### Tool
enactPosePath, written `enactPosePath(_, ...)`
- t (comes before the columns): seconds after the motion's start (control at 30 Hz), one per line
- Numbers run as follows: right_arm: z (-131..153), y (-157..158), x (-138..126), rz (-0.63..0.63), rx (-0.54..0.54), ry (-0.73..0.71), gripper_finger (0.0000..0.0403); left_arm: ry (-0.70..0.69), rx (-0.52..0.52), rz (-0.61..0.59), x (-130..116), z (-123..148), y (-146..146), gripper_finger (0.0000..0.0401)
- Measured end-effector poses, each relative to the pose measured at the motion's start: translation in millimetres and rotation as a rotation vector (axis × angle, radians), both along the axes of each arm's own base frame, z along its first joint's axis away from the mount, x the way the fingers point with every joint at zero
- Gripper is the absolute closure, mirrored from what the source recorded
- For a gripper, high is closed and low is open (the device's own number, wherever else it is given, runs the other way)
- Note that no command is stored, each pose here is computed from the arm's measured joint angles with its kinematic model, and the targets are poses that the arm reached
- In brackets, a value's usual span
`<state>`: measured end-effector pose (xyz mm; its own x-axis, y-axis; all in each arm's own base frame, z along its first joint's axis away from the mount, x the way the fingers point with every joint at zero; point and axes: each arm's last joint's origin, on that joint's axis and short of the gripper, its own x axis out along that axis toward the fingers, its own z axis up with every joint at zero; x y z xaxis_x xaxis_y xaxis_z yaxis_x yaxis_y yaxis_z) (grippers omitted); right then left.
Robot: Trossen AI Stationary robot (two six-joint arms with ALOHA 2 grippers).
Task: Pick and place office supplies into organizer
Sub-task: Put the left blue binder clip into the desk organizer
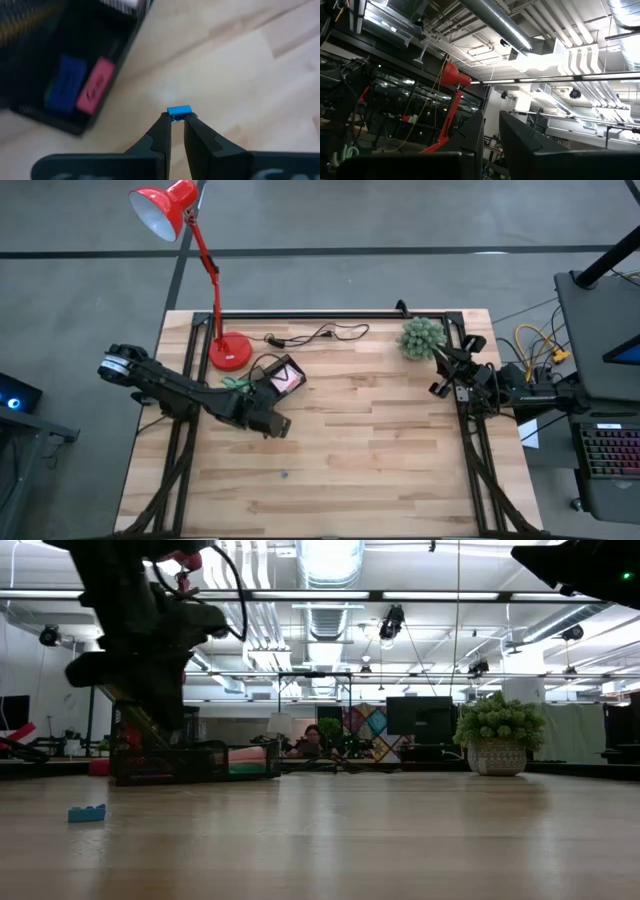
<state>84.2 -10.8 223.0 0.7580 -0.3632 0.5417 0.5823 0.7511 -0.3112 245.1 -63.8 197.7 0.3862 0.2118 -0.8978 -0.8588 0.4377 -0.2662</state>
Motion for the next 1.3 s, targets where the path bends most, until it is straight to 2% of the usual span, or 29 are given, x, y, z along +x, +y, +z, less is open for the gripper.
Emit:
enactPosePath(0.43, 0.1, 0.0, 0.0, 0.000, 0.000, 0.000, 0.0351, 0.019, 0.164, 0.008, 9.4, 5.4, 38.6, 0.0383)
enactPosePath(0.7, 0.0, 0.0, 0.0, -0.001, -0.002, 0.001, 0.0351, 0.032, 0.183, 0.008, 10.0, 5.5, 46.3, 0.0383)
enactPosePath(1.3, 0.0, 0.0, 0.0, -0.001, -0.002, 0.001, 0.0351, 0.125, 0.297, -0.268, 9.5, 4.7, 45.3, 0.0383)
